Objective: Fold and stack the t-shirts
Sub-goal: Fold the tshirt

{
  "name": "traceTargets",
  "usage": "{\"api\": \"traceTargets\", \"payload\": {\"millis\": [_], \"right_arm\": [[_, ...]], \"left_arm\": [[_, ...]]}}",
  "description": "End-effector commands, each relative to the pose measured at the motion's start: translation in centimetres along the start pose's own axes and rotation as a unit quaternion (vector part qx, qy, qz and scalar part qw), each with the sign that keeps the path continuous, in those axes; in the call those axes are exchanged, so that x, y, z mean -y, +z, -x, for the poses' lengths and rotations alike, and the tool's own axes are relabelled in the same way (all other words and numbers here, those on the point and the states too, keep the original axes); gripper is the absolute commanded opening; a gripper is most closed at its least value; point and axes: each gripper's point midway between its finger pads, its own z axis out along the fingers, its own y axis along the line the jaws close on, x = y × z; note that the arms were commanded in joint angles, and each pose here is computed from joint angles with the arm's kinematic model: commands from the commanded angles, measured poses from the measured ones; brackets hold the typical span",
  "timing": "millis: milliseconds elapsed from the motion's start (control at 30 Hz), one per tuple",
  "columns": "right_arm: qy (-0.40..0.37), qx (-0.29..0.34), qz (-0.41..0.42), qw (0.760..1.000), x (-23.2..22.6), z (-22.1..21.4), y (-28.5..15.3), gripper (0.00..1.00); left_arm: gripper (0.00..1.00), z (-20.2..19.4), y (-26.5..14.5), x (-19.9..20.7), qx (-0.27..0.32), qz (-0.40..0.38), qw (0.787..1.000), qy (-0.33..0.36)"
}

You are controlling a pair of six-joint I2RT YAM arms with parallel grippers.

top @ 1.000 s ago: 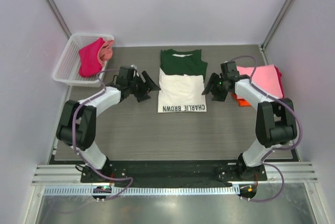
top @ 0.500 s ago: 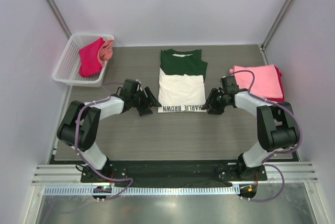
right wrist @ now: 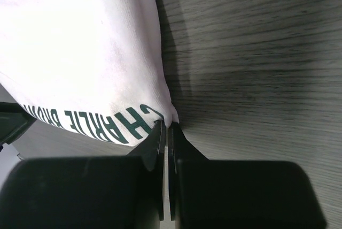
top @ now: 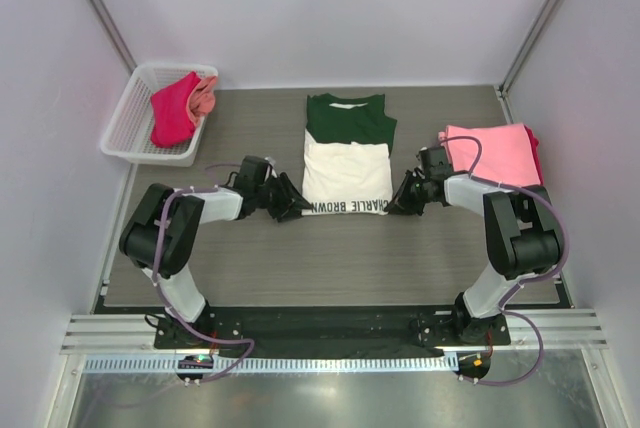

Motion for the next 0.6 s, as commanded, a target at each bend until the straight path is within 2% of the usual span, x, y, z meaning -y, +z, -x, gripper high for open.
{"api": "traceTargets", "payload": {"millis": [0,233,267,333,567], "right_arm": [[-0.008,0.012,-0.007,1.0,0.2,0.4,0.3,0.01],[-0.015,0.028,-0.017,0.999,0.2,0.5,-1.1,0.01],[-0.016,0.034,-0.017,0.999,0.1,0.6,-1.6,0.01],[-0.018,0.037,-0.017,0.999,0.1,0.5,-2.0,0.01],[-0.032,0.051,-0.008,0.998,-0.1,-0.9,-4.9,0.01]], "left_arm": [[0.43,-0.5,0.9,-0.7,-0.008,-0.003,1.0,-0.008],[0.12,-0.2,1.0,-1.5,0.016,0.003,1.0,-0.003],[0.03,-0.2,0.8,-1.5,0.019,0.003,1.0,-0.002],[0.0,-0.3,0.5,-1.2,0.021,-0.001,1.0,-0.001],[0.0,-2.0,-2.1,0.1,0.016,-0.022,1.0,0.015]]}}
